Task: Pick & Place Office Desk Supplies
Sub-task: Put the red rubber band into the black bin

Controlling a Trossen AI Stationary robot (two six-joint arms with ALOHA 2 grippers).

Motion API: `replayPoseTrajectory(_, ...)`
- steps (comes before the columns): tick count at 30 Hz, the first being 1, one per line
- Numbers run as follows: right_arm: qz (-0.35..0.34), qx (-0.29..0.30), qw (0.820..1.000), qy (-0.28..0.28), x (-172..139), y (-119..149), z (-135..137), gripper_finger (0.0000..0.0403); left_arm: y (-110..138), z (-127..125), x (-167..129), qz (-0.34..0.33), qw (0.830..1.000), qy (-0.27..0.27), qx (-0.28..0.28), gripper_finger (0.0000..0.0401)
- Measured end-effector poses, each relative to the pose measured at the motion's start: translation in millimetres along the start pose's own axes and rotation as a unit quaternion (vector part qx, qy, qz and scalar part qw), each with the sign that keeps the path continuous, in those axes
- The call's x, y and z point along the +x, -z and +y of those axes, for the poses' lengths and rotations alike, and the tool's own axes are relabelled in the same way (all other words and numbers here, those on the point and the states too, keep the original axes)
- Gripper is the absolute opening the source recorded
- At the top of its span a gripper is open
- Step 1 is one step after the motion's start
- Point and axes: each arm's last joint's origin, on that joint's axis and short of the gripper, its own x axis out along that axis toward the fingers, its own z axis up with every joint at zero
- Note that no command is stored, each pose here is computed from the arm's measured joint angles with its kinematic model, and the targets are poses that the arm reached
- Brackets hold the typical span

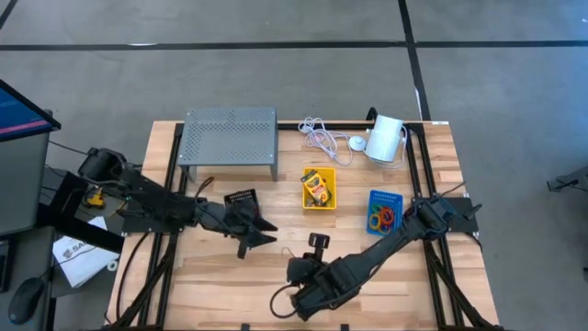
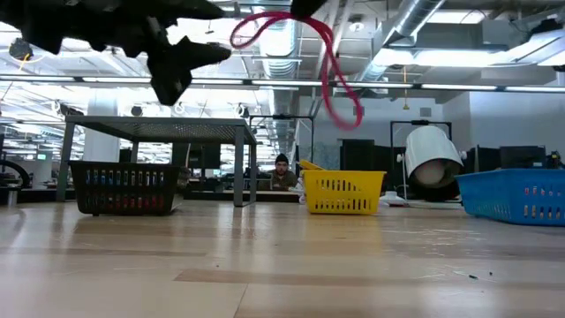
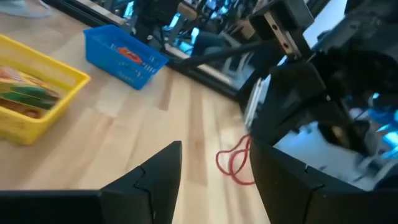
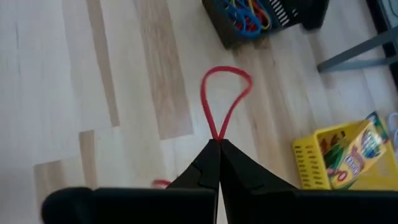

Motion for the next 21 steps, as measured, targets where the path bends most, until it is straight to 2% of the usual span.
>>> replayPoseTrajectory(9,0.011,-0.009,1.000,0.016,6.7,-7.9,-14.6,0.0000,11.7,2.9,18.3,0.004,0.997,0.045,-0.057,0.0186)
replayPoseTrajectory(21,0.011,-0.007,0.999,0.037,17.6,-16.4,-28.9,0.0000,8.3,-5.2,31.8,0.017,0.995,0.076,-0.059,0.0186)
